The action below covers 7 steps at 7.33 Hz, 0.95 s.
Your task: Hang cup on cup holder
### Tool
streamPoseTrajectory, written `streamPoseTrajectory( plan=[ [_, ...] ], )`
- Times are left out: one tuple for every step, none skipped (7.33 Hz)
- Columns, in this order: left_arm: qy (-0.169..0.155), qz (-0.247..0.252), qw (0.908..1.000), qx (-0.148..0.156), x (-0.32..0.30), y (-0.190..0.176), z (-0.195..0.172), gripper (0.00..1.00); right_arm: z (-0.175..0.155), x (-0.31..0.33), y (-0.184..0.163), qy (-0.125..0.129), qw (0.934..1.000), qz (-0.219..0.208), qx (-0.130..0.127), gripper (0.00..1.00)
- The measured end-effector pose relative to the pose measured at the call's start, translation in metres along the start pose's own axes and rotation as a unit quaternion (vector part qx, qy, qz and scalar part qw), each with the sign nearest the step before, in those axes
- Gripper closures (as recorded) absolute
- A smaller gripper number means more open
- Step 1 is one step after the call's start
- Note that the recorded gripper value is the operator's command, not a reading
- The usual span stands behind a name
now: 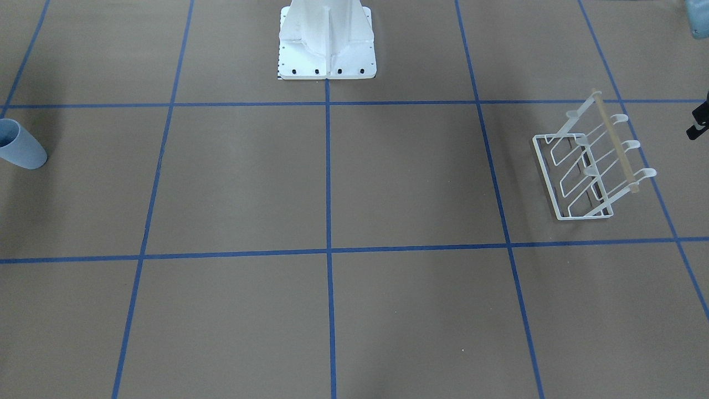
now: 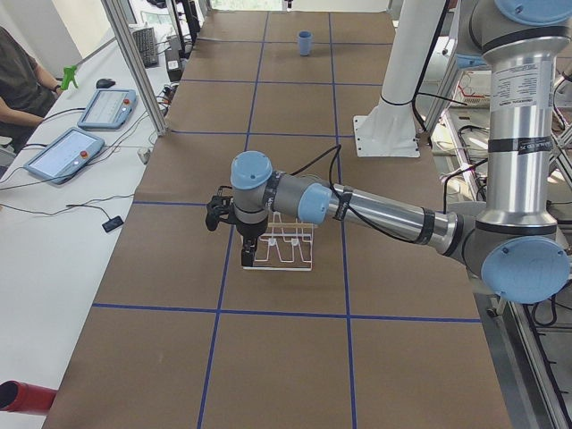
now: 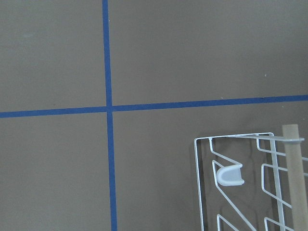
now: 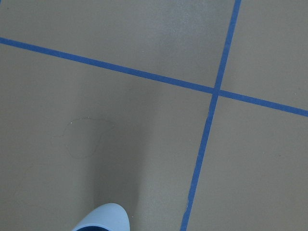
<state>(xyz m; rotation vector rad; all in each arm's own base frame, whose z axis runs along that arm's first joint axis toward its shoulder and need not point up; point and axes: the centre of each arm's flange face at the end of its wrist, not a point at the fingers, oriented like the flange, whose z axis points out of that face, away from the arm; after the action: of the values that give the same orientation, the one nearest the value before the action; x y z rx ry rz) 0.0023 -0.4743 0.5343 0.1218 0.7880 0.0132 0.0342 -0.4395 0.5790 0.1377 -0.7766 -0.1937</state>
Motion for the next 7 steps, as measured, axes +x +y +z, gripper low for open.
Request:
streamPoseTrajectory(
  plan=[
    [0.0,-0.001,1.0,-0.001,-0.001,0.001,0.001,0.02,0.007,0.004,0.0,-0.002,1.0,0.005,-0.007,0.0],
    [0.0,-0.002,1.0,-0.001,-0.001,0.001,0.001,0.02,0.018,0.008,0.0,-0.004,0.9999,0.001,-0.01,0.0],
    [0.0,-0.003,1.0,-0.001,-0.001,0.0,0.001,0.02,0.024,0.01,0.003,-0.007,0.9999,-0.011,-0.001,0.0],
    [0.0,-0.003,1.0,0.0,0.0,0.0,0.0,0.02,0.029,0.013,0.009,-0.009,0.9998,-0.018,0.005,0.0],
    [0.0,-0.002,1.0,0.003,0.002,-0.001,-0.002,0.02,0.031,0.014,0.012,-0.011,0.9996,-0.023,0.01,0.0],
    [0.0,0.002,1.0,0.008,0.005,-0.001,-0.007,0.02,0.031,0.013,0.01,-0.011,0.9994,-0.029,0.016,0.0],
    [-0.001,0.004,0.9999,0.011,0.008,0.001,-0.01,0.02,0.031,0.011,0.009,-0.011,0.9992,-0.034,0.019,0.0]
  ],
)
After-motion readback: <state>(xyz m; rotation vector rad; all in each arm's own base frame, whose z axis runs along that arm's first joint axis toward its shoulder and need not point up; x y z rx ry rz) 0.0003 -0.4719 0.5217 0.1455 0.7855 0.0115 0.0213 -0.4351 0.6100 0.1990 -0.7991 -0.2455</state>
